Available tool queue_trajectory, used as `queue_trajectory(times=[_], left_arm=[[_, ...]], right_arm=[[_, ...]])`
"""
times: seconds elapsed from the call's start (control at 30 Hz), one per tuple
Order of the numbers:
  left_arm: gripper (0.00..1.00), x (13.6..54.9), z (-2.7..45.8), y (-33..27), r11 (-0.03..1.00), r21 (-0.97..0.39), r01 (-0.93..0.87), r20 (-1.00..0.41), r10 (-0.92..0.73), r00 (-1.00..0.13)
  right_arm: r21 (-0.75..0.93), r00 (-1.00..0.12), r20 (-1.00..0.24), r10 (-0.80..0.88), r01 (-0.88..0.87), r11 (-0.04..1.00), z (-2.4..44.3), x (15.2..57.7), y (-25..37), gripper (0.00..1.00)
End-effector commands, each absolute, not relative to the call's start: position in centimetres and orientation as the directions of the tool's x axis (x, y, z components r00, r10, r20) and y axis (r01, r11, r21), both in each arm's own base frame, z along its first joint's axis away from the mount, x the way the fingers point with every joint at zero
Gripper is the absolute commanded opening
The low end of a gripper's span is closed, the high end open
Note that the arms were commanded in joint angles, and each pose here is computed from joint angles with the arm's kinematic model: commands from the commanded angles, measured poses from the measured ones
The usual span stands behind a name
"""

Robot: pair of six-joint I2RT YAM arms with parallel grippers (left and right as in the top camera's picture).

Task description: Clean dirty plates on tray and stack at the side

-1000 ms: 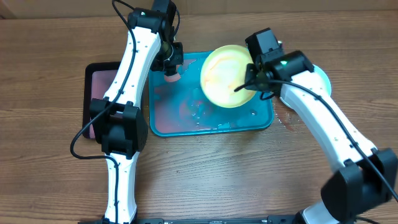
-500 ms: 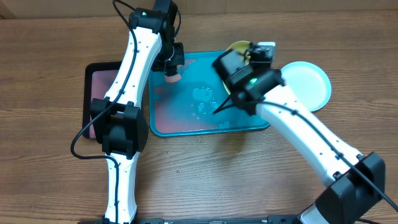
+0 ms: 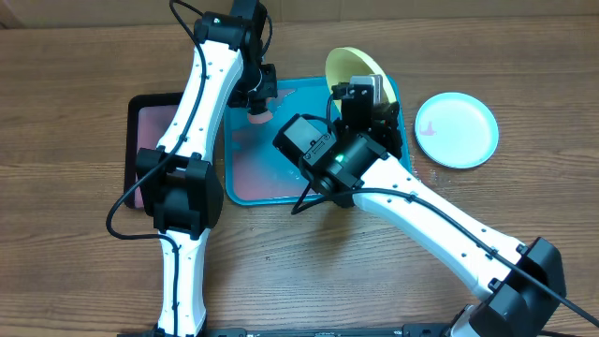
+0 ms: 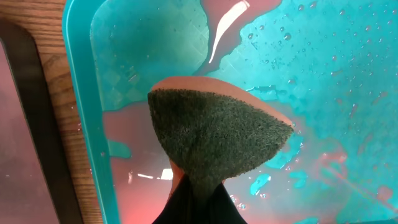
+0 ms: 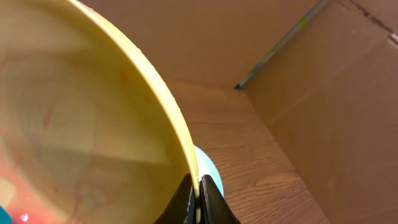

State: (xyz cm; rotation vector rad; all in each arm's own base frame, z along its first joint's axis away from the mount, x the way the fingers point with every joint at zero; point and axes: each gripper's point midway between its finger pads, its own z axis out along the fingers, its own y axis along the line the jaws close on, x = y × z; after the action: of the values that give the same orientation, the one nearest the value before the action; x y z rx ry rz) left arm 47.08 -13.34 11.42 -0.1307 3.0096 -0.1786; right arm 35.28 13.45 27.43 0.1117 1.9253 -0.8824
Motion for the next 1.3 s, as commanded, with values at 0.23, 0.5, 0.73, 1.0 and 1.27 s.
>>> queue_trajectory(times=[0.23, 0.5, 0.73, 1.0, 1.27], left_arm=[[0.04, 47.0, 11.8, -13.6, 0.989, -0.121, -0.086, -0.124, -0.101, -0.987], [0.04, 46.9, 11.8, -13.6, 0.989, -0.119, -0.086, -0.12, -0.1, -0.988], [0.04, 46.9, 11.8, -13.6, 0.988, -0.12, -0.093, -0.12, -0.107, -0.987], [0.04, 46.9, 11.8, -13.6, 0.988, -0.12, -0.092, -0.12, -0.106, -0.987], [0.04, 46.9, 11.8, -13.6, 0.988, -0.12, -0.092, -0.12, -0.106, -0.987]], right_arm=[[-0.545, -0.48, -0.817, -0.318, 0.465, 0.698, 29.0, 34.9, 12.9, 0.04], [-0.531, -0.473, -0.825, -0.308, 0.464, 0.709, 29.2, 34.7, 13.1, 0.04], [-0.432, -0.592, -0.793, -0.145, 0.379, 0.818, 25.2, 34.9, 13.9, 0.04], [-0.344, -0.723, -0.689, 0.058, 0.396, 0.851, 21.6, 35.8, 10.7, 0.04], [-0.223, -0.827, -0.542, 0.149, 0.313, 0.923, 19.1, 36.3, 10.4, 0.04]])
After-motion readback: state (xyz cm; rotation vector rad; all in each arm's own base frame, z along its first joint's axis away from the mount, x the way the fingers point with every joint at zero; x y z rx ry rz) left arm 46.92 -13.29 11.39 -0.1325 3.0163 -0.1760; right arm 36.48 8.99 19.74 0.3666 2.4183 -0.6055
